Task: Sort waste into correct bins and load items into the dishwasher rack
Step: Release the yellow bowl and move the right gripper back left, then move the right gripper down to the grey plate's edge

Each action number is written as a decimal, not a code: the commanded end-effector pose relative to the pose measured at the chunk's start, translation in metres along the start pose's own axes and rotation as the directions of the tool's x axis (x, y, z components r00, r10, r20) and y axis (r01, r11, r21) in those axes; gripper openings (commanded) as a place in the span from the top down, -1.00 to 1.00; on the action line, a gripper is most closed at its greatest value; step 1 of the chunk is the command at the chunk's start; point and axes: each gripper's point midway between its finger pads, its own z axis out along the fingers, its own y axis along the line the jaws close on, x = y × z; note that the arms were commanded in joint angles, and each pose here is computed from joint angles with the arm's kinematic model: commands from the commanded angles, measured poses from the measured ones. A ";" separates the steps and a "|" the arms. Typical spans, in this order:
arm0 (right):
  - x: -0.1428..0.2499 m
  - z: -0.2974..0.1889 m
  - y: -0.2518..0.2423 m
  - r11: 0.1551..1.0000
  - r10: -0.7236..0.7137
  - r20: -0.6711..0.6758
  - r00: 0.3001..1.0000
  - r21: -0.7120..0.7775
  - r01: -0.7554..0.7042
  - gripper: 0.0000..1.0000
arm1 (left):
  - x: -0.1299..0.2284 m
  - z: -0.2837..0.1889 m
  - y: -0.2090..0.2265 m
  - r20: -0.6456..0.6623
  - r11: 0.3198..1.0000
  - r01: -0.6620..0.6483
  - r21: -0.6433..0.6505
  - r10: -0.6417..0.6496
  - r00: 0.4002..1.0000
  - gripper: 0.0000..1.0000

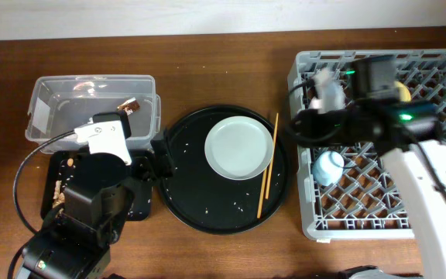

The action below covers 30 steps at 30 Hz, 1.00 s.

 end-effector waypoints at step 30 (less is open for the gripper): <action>0.033 0.253 0.035 0.866 -0.371 -0.225 0.901 0.266 0.423 0.12 | -0.011 -0.042 0.081 0.077 0.916 -0.065 -0.395 0.103 0.992 -0.99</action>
